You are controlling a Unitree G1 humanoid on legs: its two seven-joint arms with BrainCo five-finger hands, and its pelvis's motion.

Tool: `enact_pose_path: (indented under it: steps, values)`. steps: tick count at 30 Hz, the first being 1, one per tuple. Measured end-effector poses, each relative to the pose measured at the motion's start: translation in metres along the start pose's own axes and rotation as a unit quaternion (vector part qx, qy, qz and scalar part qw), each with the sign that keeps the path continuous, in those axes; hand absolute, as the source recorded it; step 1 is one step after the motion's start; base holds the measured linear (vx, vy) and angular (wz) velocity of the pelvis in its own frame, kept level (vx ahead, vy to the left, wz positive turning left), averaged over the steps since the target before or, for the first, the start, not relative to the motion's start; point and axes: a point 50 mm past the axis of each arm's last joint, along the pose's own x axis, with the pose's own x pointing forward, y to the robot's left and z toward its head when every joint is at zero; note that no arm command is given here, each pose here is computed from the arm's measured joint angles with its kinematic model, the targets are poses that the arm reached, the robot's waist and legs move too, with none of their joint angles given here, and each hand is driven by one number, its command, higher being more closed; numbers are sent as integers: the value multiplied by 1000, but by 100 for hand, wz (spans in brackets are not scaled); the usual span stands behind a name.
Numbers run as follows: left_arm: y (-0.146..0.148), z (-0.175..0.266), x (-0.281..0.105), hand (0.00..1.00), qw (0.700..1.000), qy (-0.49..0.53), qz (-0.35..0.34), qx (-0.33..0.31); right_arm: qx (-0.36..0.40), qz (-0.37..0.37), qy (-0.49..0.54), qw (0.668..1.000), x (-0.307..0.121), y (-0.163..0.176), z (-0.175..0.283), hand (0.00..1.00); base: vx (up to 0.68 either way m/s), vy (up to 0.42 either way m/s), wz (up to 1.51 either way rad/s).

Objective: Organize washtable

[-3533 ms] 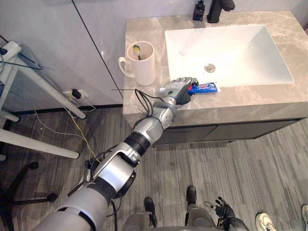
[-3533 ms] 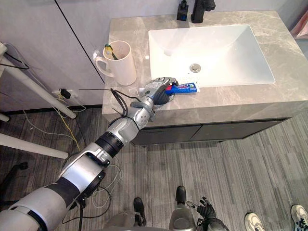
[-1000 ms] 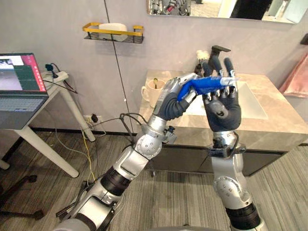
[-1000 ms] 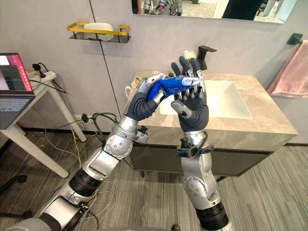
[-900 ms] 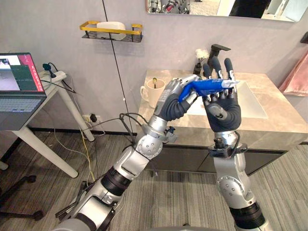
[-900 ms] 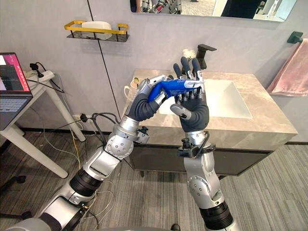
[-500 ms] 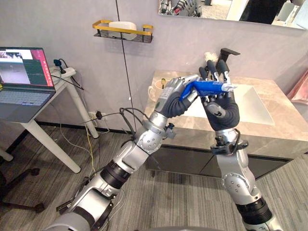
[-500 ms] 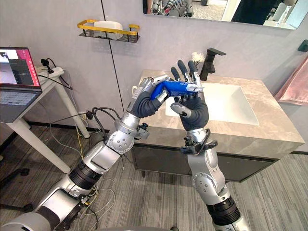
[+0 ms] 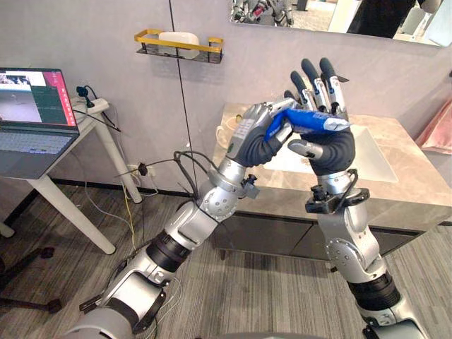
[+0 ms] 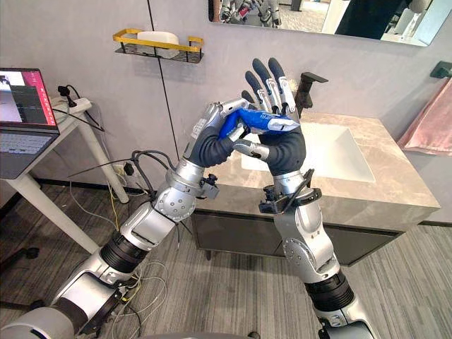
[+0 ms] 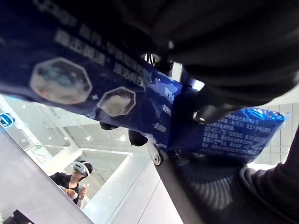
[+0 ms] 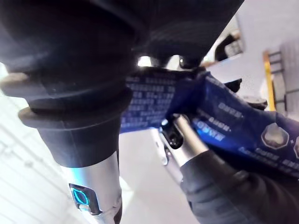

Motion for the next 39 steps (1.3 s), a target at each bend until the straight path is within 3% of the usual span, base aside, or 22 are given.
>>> enact_pose_path:
  steps: [6,22,23,32,34,39]
  values:
    - [-6,2,-6,100,1000,3,4,-23,-102,-35,-42,993,5,5,5,100,0,0,0]
    - [-18,1,-28,100,997,38,17,-65,-231,-81,-75,967,7,22,2,100,-4,-1,0]
    - [-19,-1,-29,0,996,45,19,-72,-241,-81,-69,965,7,23,1,100,0,0,0]
    - [-33,-16,-53,0,979,124,-21,-159,-285,-81,-19,955,3,20,-11,100,4,0,4]
    - [-32,-20,-59,0,977,140,-16,-159,-286,-84,-20,954,3,19,-11,100,0,0,0]
    - [-21,-61,-117,0,943,306,1,-131,-295,-121,-88,944,8,8,16,100,0,-1,2]
